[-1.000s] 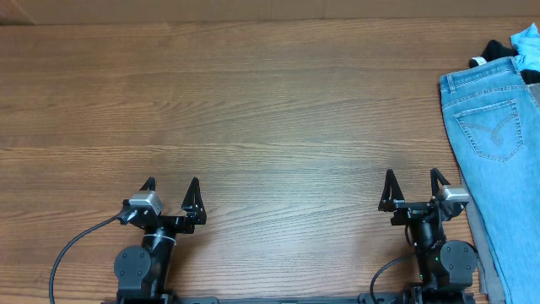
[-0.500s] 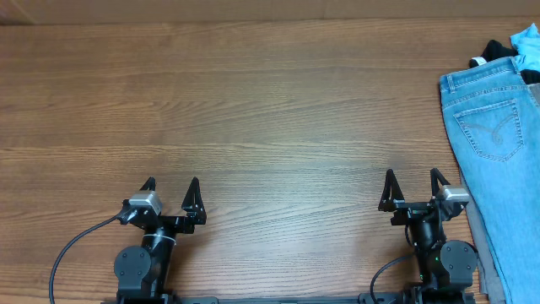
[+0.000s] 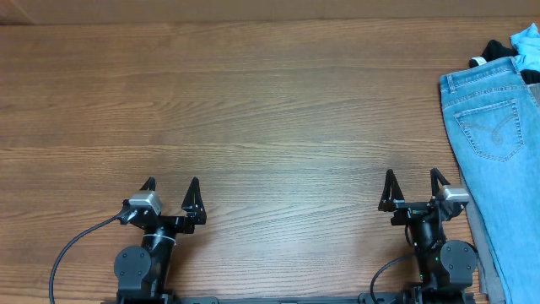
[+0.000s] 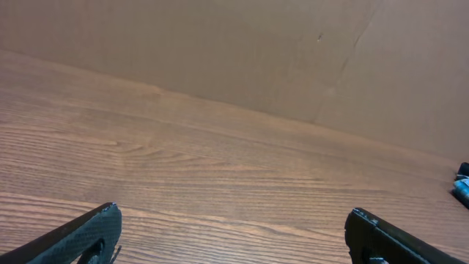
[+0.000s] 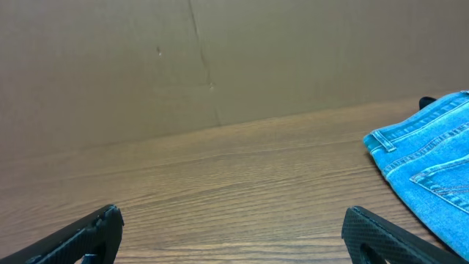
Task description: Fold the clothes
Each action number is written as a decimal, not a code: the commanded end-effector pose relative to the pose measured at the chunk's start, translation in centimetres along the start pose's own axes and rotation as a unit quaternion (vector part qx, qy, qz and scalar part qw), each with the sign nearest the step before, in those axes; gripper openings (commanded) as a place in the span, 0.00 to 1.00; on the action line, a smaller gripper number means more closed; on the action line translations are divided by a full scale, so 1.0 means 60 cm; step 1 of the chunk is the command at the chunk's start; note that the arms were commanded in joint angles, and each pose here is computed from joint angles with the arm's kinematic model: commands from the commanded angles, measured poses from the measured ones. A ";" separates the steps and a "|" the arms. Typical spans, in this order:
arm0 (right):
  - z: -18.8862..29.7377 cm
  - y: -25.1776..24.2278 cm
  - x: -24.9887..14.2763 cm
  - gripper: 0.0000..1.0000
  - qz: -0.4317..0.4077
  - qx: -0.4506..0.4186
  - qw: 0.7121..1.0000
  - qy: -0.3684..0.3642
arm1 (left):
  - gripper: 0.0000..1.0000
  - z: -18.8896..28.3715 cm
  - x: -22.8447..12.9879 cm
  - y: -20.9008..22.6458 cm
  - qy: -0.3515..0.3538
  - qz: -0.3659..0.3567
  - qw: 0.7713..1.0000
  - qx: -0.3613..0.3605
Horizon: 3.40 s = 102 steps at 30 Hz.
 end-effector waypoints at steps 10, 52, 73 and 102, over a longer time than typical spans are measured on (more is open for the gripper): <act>0.000 -0.004 -0.001 1.00 0.004 -0.004 1.000 -0.005 | 1.00 0.001 0.000 -0.004 -0.002 0.004 1.000 -0.006; 0.000 -0.004 -0.001 1.00 0.004 -0.004 1.000 -0.005 | 1.00 0.001 0.000 -0.004 -0.002 0.004 1.000 -0.006; 0.000 0.005 0.005 1.00 -0.007 0.011 1.000 -0.011 | 1.00 0.001 0.000 -0.004 -0.002 0.004 1.000 -0.006; 0.031 0.172 0.232 1.00 -0.103 0.201 0.973 -0.046 | 1.00 0.001 0.000 -0.004 -0.002 0.004 1.000 -0.006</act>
Point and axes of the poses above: each gripper's point midway between its finger pads, its own z axis back along the fingers, its own y axis along the line the jaws close on, x = y × z, the point moved 2 cm from there along z, back along the fingers, and after that the axes turned 9 degrees about -z, right-handed, at the moved point
